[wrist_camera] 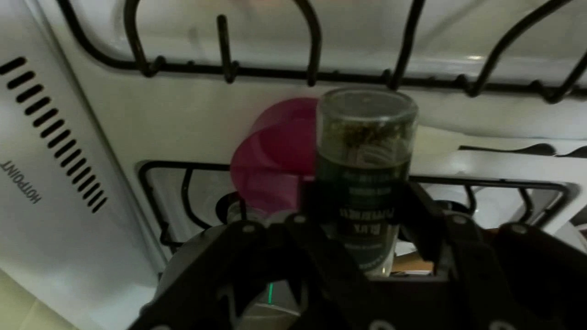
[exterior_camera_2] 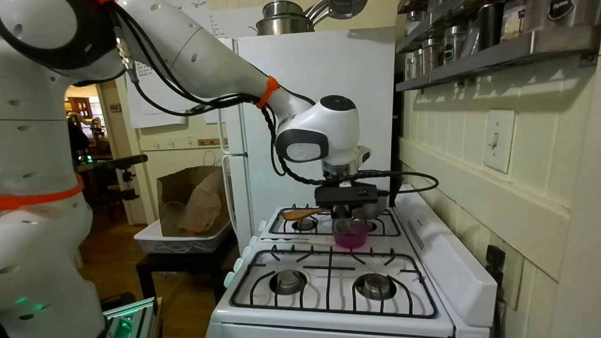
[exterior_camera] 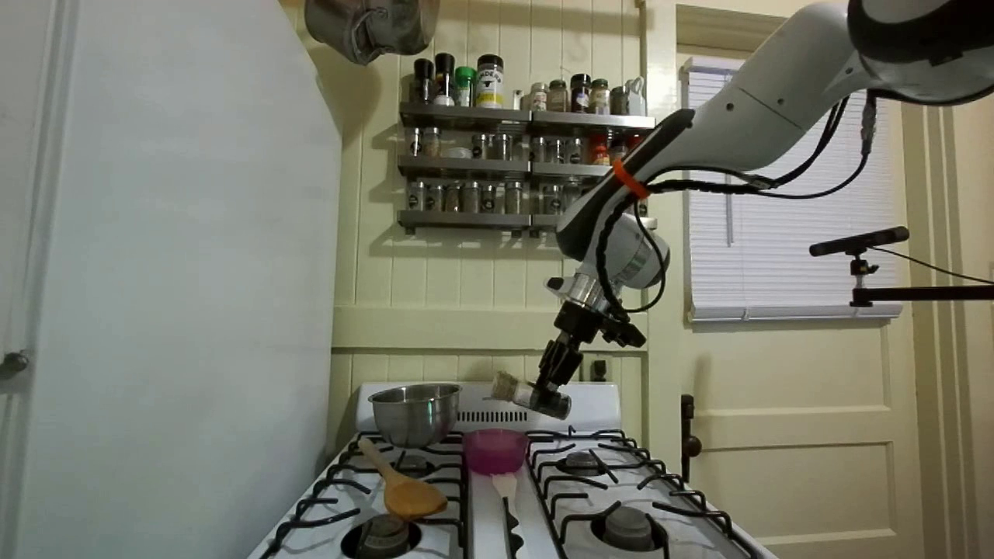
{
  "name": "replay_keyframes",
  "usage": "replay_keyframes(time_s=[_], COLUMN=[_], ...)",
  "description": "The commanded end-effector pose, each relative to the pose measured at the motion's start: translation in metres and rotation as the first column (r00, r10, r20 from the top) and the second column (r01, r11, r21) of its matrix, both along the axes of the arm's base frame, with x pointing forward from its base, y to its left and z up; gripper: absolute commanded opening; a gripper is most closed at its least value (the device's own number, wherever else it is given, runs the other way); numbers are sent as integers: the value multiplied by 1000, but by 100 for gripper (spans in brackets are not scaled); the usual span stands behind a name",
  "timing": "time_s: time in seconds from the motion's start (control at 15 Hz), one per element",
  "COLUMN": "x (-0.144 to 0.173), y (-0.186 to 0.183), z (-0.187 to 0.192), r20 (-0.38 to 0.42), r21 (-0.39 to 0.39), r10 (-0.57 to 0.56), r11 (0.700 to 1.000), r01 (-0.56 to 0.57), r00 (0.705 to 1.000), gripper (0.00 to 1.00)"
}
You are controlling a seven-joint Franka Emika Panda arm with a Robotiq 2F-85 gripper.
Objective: Put one glass jar from the topmost shelf in the purple bowl.
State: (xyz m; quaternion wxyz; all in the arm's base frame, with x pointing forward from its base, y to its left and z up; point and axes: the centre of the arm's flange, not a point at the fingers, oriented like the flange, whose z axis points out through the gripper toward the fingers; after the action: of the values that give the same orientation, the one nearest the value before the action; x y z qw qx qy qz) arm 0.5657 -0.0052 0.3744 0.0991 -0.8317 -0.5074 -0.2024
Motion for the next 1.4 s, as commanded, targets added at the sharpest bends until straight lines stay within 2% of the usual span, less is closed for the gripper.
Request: replay_keyframes(time_s=[0.0,0.2,0.53,0.93,1.2,1.33], x=[-25,-21,2,21,29,32], y=[8,10,4,8,16,22], z=[29,26,5,-17,-21,-21], r20=[-94,-111,-84,-42,-75,-100], r21=[-47,-66,-168,-235,-323,-377], r10=[60,105,128,136,186,216], r11=[997,992,976,962,925,895], r01=[-65,-112,-141,-142,-200,-238], r00=[994,988,988,990,980,971], gripper=[25,25,25,25,25,25])
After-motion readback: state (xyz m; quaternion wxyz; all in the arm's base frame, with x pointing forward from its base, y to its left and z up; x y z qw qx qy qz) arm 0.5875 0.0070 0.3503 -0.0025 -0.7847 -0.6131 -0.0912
